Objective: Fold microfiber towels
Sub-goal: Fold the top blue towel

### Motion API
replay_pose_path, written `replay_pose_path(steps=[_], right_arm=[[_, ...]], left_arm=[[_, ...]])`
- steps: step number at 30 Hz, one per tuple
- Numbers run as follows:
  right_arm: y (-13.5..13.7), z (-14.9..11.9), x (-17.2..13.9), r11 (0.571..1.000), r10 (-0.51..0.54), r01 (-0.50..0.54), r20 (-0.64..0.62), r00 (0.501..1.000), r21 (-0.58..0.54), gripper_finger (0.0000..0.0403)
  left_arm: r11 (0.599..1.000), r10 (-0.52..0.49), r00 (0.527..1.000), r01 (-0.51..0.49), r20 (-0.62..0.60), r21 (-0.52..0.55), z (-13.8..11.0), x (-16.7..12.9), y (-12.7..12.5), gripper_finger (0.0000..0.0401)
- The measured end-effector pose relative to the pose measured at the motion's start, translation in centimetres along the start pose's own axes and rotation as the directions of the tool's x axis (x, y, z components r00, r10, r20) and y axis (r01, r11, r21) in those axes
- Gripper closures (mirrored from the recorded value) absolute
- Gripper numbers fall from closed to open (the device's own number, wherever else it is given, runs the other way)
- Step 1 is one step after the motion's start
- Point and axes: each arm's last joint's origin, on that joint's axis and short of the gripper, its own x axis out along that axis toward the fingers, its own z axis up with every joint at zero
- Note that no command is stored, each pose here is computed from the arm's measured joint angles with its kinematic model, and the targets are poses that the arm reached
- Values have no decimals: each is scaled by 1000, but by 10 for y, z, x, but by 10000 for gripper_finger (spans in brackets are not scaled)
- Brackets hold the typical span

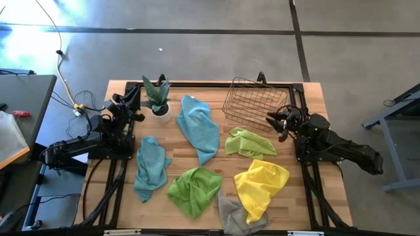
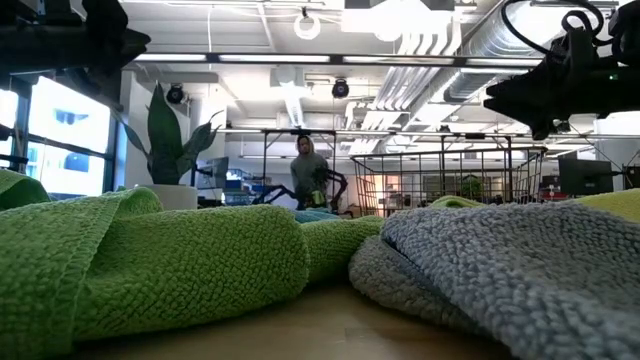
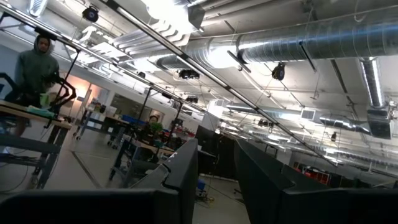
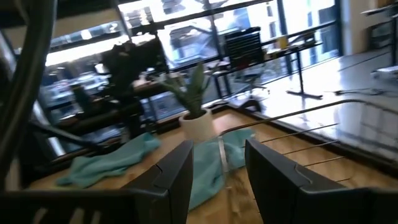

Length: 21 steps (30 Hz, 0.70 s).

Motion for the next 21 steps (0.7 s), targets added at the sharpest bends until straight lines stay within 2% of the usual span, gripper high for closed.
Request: replay_pose_path(steps=[6,14,21], right_arm=[[3,-1,0,992,117,-115,-38,992,56,265],[5,-4,0,988,147,-143,-64,987,62,265],[13,-5,0,974,223,-218,-77,972,66,265]], left_arm=[[1000,0,1000,0,0,-5,0,0,0,306],[994,-10,1000,10,1,-112,0,0,0,306],[993,-10,1000,10,1,-117,0,0,0,306]])
